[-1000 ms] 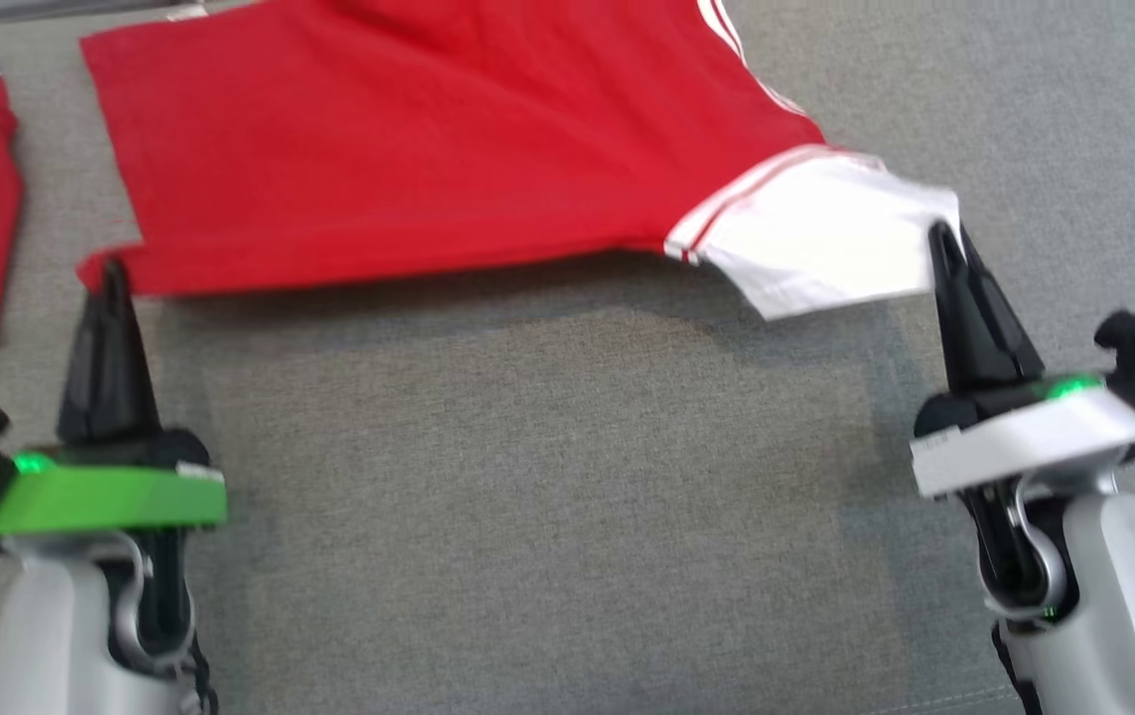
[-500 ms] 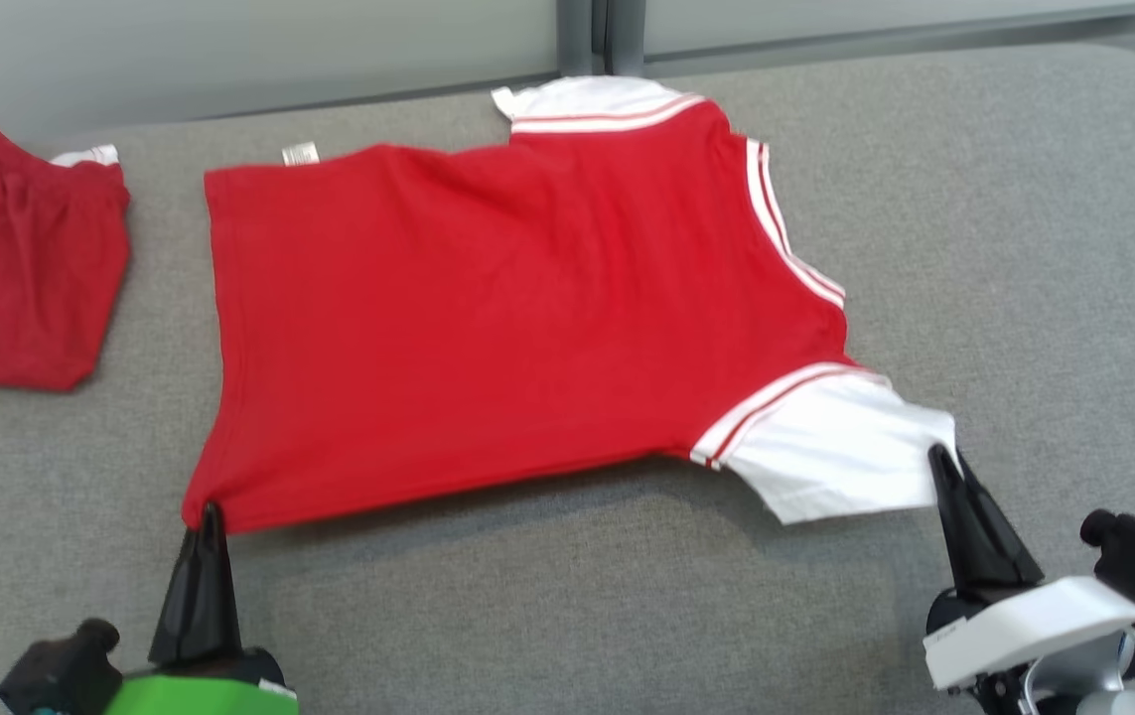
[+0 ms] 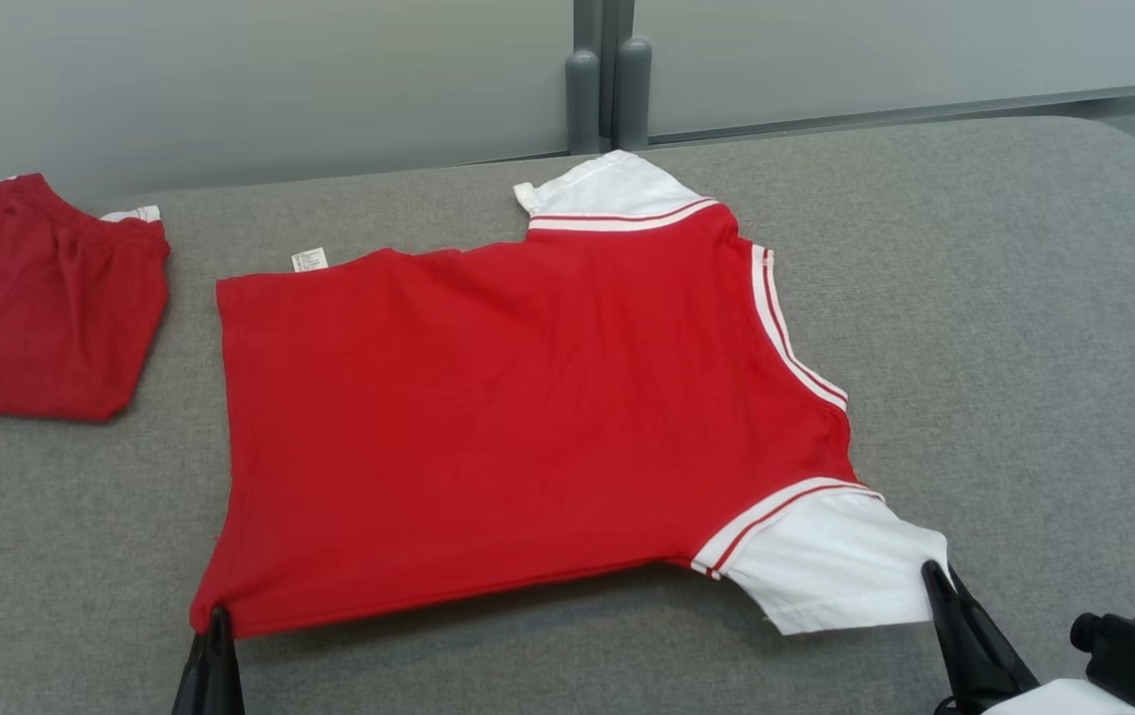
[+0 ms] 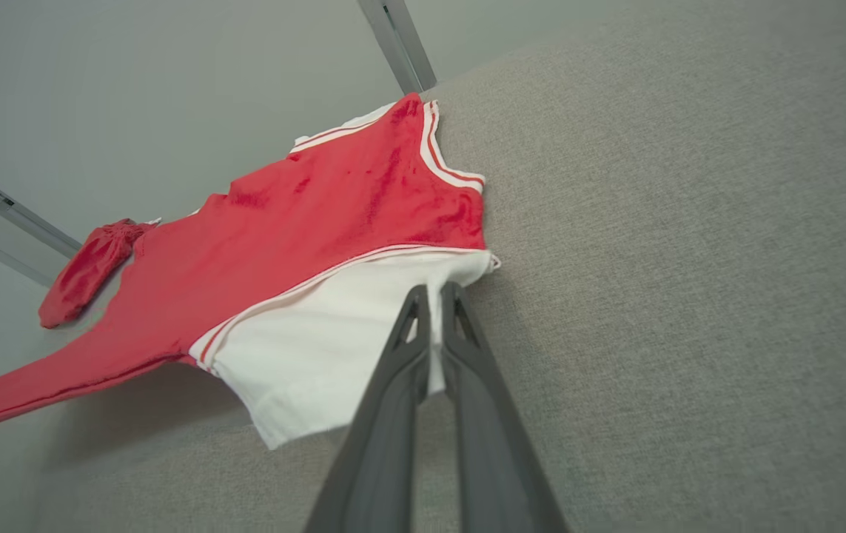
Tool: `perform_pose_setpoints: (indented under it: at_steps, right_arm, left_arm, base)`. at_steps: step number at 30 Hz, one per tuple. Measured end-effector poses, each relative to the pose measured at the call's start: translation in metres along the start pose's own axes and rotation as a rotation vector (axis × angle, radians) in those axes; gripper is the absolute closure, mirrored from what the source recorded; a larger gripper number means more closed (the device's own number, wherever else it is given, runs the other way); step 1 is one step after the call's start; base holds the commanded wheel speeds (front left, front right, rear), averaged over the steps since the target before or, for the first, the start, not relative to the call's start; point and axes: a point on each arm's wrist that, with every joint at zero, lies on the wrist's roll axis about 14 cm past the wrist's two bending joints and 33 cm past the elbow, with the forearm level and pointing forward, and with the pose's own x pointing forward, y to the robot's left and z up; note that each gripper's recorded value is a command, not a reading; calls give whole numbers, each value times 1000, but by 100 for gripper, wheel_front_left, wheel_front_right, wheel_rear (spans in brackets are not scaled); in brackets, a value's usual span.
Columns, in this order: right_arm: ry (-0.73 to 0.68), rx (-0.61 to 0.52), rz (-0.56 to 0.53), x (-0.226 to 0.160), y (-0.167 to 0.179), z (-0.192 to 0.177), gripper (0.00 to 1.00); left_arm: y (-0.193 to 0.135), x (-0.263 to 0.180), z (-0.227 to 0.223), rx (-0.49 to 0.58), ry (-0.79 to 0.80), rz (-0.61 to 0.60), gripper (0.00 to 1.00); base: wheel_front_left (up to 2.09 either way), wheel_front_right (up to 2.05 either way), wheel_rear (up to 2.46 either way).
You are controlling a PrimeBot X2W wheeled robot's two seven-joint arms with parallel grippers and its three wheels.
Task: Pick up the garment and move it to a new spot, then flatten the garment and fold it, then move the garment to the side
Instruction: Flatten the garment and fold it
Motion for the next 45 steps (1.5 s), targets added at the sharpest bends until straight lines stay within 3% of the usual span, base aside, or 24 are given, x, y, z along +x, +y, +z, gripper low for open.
perform_pose_setpoints:
  at_steps: [8, 28, 45]
  right_arm:
    - [19, 3, -18, -4, -5, -7, 100]
    - [-63, 46, 51, 19, 13, 7, 100]
    - [-62, -3, 84, 102, 30, 21, 100]
  left_arm:
    - [-1, -1, -11, -35, 30, 7, 100]
    - [-20, 19, 0, -267, -26, 7, 100]
    - [-13, 78, 1, -177, 12, 65, 100]
  base:
    - [0, 0, 0]
    - [0, 0, 0]
    - [0, 0, 0]
